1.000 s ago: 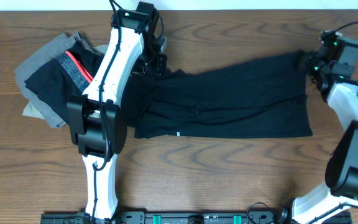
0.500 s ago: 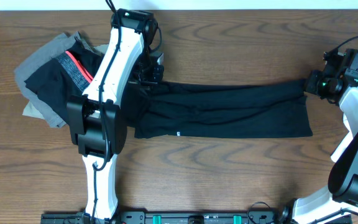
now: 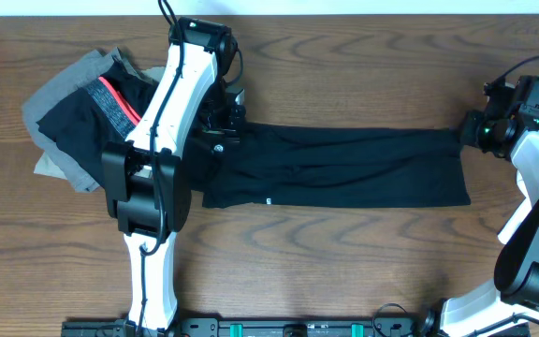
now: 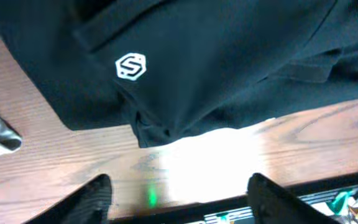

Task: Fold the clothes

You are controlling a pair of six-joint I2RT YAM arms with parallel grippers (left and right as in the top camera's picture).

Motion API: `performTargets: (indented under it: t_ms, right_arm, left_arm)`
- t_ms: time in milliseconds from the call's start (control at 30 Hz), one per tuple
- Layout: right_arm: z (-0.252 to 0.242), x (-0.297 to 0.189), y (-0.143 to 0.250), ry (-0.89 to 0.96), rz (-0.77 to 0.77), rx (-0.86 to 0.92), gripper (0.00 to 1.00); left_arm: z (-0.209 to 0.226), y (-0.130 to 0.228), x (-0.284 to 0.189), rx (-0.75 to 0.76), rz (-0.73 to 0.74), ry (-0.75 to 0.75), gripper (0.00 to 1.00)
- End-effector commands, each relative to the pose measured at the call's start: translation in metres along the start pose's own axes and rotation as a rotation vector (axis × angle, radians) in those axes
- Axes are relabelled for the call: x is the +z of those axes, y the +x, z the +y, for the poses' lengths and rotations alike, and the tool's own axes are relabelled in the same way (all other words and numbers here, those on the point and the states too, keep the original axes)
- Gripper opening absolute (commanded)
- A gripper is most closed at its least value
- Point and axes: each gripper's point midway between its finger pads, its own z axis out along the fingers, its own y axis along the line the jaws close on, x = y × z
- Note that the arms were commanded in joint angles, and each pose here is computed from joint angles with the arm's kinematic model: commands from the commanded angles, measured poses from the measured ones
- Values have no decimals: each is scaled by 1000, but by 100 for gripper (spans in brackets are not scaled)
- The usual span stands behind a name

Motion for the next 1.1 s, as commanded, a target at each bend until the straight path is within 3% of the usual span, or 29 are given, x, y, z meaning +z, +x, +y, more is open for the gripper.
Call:
performTargets:
  t_ms: [0,33,167,333,600,733,867,1067]
  right_arm:
    - [-8,-11,-7,18,-30,2,56]
    - [-11,-11,-7,24,-31,7,65]
    - [-31,-15,-7,55,-39,104,79]
    - [-46,-17,5,0,-3,187,78]
    - [-12,8,32,-267,89,38,75]
    - [-11,26,46,-286,142,53,79]
    - [-14,40,60,-291,189,89,73]
    - [-11,37,74,-298,249,117,53]
  left_arm:
    - [12,6,5,-14,40,-52,74]
    - [13,6,5,-15,39,-55,75]
    - [15,-2,4,-18,8,-52,75]
    - [20,-17,3,-35,-54,-48,76]
    - [30,-33,1,-107,-122,-37,76]
    - [34,-31,0,-119,-116,-35,75]
    - [37,-30,0,-125,-112,-34,76]
    - [37,-31,0,-125,-113,-34,76]
